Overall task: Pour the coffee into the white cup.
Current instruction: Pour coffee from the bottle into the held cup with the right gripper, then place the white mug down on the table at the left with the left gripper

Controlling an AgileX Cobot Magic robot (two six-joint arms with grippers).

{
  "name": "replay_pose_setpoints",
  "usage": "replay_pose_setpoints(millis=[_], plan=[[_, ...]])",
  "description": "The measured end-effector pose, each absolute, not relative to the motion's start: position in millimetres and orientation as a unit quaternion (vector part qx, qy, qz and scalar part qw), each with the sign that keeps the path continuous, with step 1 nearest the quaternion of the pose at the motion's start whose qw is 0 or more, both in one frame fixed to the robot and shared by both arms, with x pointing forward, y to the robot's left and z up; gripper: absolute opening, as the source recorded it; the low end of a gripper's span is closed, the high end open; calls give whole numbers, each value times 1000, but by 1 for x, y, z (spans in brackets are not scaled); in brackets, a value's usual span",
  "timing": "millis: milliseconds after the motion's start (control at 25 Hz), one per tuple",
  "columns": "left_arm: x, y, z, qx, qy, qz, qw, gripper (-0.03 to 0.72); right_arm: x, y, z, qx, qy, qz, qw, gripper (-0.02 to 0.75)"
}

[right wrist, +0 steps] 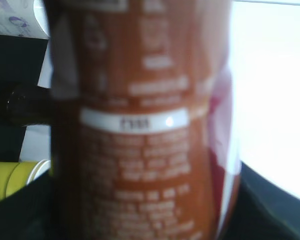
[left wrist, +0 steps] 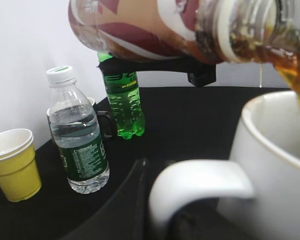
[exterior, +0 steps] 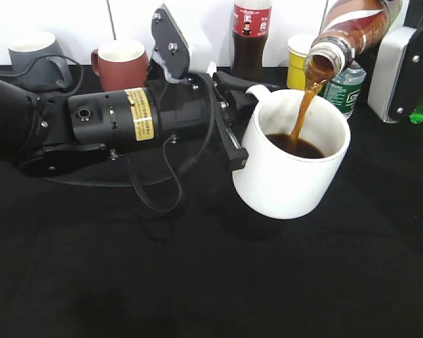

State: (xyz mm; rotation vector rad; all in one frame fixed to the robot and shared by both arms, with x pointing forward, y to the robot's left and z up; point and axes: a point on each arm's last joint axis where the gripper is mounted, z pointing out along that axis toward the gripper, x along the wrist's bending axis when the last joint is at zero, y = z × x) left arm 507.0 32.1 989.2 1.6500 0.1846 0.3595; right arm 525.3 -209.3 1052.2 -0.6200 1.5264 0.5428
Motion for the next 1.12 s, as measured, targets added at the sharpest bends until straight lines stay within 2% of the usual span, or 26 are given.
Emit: replay_pose_setpoints(millis=[240,480,560,720,880,1000,1120], plan=[[512,34,992,714,119,164,671,55,525,-209,1052,-193,697,314,615,521],[527,48,995,692,158,182,681,55,525,-209,1053,-8,722,464,514,521],[536,70,992,688,182,198,674,55,525,-209,1053,83,717,525,452,521],[540,142,976,660,247,230,672,55,527,-211,1050,220,699,578,358,521],[532,200,950,651,308,290,630,56,527,-212,1050,230,696,582,352,521],[540,218,944,624,354,340,608,57,527,-212,1050,231,696,582,351,521],[549,228,921,612,412,361,571,57,527,-212,1050,231,696,582,351,521]])
